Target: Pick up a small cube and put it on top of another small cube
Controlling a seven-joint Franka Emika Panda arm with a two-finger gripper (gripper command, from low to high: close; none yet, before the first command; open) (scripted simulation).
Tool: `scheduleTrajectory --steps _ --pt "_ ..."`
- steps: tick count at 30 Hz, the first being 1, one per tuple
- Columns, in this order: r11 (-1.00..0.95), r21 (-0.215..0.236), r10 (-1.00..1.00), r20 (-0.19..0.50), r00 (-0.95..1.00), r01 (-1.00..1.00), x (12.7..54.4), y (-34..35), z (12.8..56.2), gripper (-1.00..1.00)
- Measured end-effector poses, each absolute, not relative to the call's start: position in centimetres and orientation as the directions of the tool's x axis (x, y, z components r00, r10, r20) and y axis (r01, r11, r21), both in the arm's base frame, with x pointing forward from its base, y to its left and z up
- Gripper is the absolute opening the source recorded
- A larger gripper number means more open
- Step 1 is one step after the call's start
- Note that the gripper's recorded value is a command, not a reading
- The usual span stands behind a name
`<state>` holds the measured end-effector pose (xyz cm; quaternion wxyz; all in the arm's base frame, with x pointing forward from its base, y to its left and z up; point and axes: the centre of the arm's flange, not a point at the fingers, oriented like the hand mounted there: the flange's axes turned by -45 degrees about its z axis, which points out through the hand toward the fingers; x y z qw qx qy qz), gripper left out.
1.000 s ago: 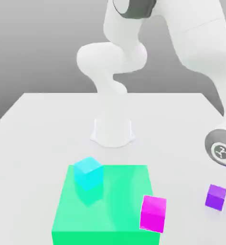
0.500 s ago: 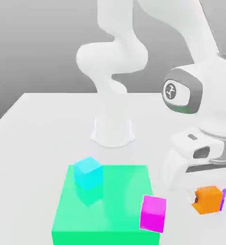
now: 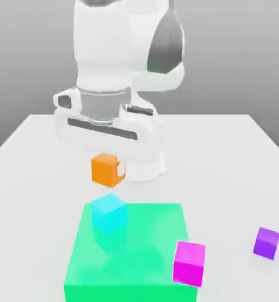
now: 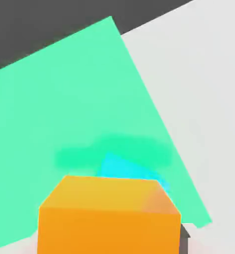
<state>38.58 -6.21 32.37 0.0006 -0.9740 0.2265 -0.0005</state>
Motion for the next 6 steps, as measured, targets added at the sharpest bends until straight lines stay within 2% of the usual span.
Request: scheduleTrajectory --steps 2,3,6 --pt "-0.897 -0.002 -0.441 0.000 0.897 -0.441 38.5 -6.2 29.9 -1.00" --pt "-0.897 -0.002 -0.441 0.000 0.897 -0.441 38.4 -6.2 29.0 1.00" --pt "-0.897 -0.002 -0.441 0.000 0.897 -0.441 38.4 -6.2 29.0 1.00"
